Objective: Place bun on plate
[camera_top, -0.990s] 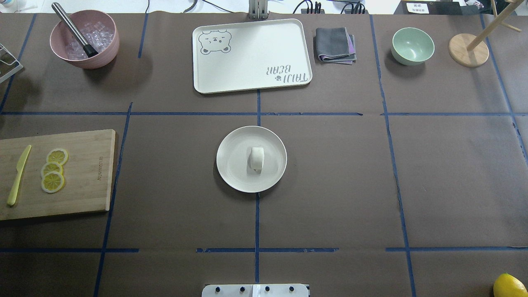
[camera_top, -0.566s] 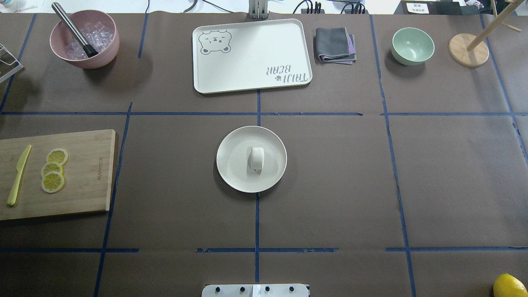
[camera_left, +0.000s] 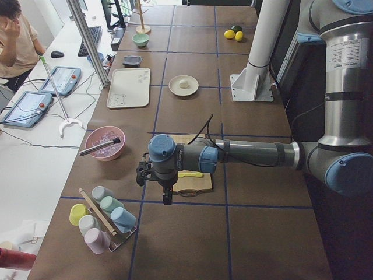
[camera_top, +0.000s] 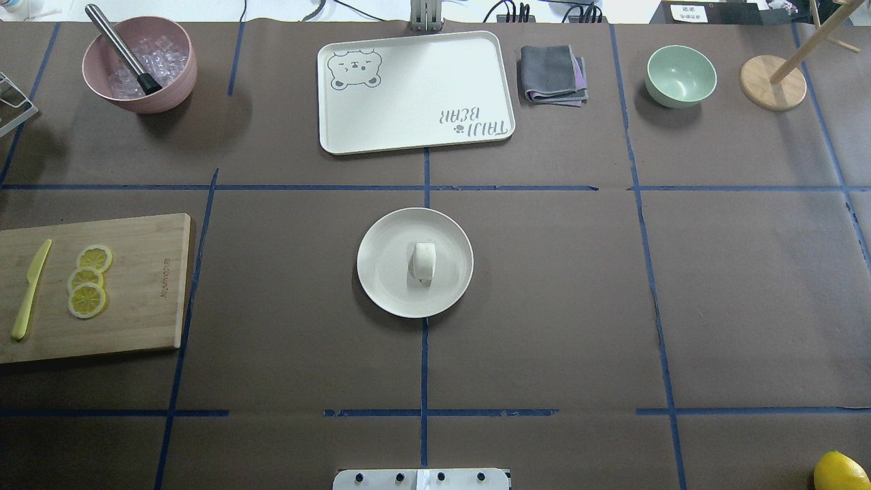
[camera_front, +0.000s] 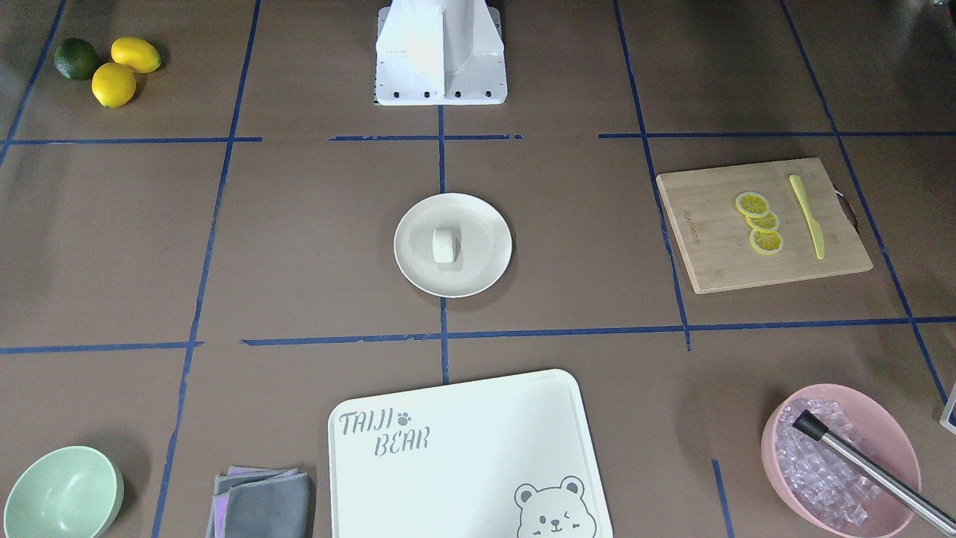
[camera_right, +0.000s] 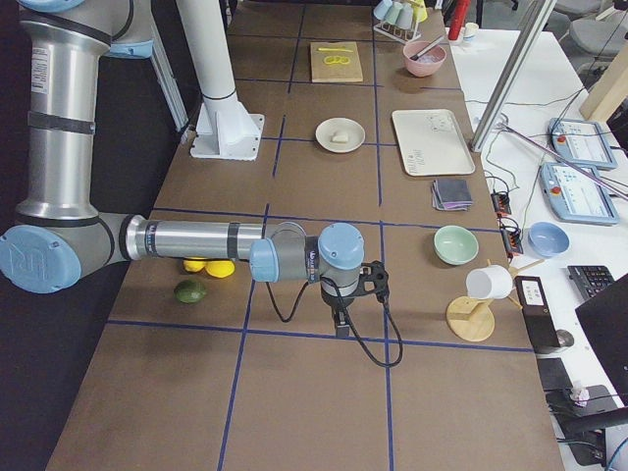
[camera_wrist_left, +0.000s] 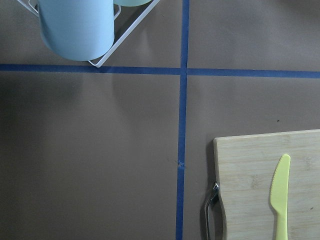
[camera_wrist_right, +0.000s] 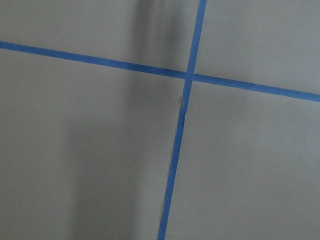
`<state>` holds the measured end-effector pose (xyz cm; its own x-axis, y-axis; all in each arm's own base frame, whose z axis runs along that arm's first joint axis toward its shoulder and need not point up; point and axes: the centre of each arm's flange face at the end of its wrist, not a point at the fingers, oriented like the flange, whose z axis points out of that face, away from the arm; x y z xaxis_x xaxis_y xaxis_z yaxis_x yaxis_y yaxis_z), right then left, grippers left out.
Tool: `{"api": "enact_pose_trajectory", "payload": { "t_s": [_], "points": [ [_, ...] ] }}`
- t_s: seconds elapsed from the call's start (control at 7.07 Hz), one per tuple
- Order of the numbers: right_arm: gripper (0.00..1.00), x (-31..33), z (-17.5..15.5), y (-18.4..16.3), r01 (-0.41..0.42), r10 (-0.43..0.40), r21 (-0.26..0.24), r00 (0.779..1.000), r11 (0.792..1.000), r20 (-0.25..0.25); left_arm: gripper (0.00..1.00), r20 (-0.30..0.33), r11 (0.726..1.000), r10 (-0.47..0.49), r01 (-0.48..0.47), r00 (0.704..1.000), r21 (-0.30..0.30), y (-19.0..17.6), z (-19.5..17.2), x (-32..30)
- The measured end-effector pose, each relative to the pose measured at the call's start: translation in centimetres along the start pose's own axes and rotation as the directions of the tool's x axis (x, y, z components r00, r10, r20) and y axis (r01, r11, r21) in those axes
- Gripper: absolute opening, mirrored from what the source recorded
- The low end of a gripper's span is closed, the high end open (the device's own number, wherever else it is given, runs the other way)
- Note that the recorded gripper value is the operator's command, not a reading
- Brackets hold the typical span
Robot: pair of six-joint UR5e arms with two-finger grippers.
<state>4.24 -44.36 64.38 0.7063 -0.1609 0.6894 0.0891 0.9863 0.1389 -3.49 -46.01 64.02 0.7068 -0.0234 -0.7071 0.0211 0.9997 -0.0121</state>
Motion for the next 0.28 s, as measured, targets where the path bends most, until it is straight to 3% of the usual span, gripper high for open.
{"api": "enact_pose_trajectory", "payload": {
  "t_s": [0.28],
  "points": [
    [1.0,0.03,0.04,-0.02,0.001,-0.001,0.0,1.0,1.0,0.0,1.0,0.0,1.0,-0.002,0.002,1.0,-0.002,0.15,0.07,-0.03]
  ]
}}
